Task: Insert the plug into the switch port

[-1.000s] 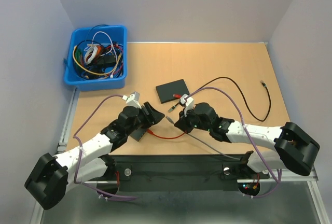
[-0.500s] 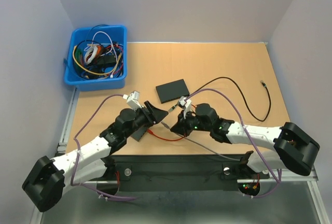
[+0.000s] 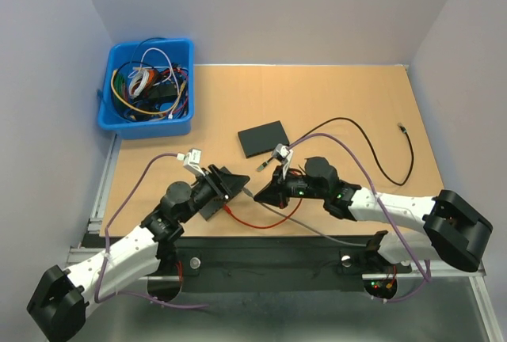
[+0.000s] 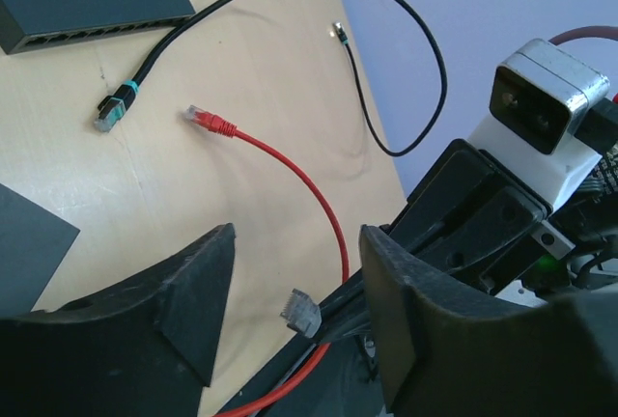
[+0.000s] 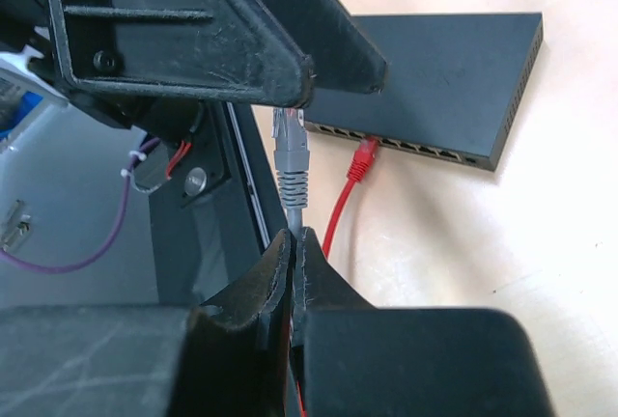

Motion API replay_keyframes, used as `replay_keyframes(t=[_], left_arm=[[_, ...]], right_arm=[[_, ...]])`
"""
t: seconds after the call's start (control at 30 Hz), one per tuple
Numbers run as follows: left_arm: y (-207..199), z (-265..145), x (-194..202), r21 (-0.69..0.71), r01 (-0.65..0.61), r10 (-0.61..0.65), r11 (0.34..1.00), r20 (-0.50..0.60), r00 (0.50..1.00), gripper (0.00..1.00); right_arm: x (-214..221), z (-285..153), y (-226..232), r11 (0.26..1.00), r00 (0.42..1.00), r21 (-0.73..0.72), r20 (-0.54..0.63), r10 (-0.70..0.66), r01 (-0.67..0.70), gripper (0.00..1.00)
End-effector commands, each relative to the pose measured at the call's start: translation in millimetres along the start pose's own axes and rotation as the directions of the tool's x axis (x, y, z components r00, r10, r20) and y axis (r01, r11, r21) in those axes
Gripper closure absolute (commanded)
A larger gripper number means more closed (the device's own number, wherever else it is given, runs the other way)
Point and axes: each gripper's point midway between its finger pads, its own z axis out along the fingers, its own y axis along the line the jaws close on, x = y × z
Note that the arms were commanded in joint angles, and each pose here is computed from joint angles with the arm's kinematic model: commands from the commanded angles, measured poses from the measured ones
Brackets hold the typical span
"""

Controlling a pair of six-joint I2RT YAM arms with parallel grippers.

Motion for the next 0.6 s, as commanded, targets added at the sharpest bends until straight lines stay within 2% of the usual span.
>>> replay_keyframes(t=[0.0, 0.23, 0.57], left_arm=[[-18, -6, -8, 0.086, -0.011, 0.007, 0.996, 0.042, 0.999, 0.39], [-18, -6, -4, 0.091, -0.003, 0.001, 0.996, 0.024, 1.0, 0.46], [-14, -5, -2, 0.073, 0.002, -0.003, 0.997, 0.016, 1.0, 0.48]], right_arm=[[-22, -2, 19, 0.998, 0.996, -0.062, 0.085, -0.021, 0.027, 0.99], [-25, -1, 15, 0.999, 0.995, -0.037, 0.099, -0.014, 0.017, 1.0], [-38, 1, 0, 0.999, 0.988, 0.038, 0.154, 0.012, -0.018, 0.99]])
